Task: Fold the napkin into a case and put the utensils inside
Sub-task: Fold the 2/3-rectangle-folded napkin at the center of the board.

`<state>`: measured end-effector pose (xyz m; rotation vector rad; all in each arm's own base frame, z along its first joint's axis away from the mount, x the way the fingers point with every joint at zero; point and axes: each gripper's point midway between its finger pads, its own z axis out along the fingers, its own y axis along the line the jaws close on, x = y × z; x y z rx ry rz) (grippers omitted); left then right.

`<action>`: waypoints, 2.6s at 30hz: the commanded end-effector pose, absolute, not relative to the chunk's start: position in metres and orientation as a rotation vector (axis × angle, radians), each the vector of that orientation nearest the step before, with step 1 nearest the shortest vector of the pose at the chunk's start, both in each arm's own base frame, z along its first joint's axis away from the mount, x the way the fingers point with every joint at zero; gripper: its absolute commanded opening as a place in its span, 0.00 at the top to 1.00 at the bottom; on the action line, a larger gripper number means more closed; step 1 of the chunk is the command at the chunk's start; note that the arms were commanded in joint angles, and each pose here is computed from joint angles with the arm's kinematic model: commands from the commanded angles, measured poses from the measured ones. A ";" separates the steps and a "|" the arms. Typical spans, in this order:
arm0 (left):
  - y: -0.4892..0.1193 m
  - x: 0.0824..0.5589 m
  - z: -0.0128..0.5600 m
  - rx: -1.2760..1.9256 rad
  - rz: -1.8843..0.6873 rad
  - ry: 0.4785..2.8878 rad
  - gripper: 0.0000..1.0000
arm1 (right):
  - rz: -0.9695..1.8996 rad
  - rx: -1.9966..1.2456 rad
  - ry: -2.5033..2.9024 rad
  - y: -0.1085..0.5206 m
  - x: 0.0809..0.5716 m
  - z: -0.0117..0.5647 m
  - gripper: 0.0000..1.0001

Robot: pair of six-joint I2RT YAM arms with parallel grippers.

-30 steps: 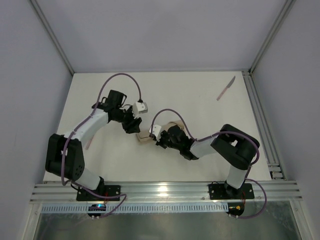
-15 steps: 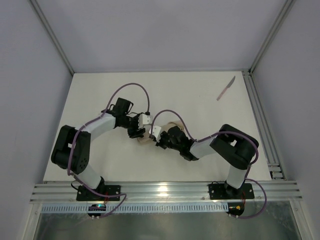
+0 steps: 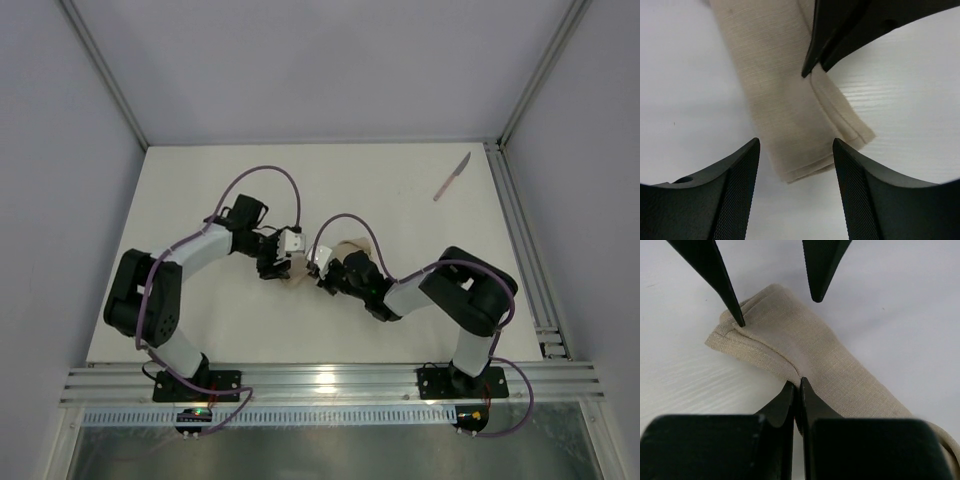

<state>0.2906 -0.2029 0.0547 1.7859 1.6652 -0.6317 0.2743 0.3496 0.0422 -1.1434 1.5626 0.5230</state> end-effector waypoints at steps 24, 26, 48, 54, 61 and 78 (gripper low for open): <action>-0.220 0.296 0.059 2.012 -0.743 1.544 0.35 | 0.608 -0.915 1.467 0.350 0.299 0.095 0.96; -0.219 0.299 0.053 2.041 -0.697 1.547 0.35 | 0.612 -0.912 1.461 0.349 0.298 0.098 0.96; -0.237 0.330 0.031 1.993 -0.527 1.724 0.83 | 0.682 -0.942 1.428 0.354 0.287 0.103 0.96; -0.235 0.329 0.032 1.975 -0.530 1.755 1.00 | 0.672 -0.953 1.450 0.349 0.288 0.098 0.96; -0.232 0.357 0.048 1.668 -0.338 1.823 1.00 | 0.674 -1.010 1.473 0.347 0.282 0.093 0.88; -0.233 0.356 0.054 1.525 -0.304 1.798 1.00 | 0.726 -0.822 1.472 0.346 0.292 0.123 0.39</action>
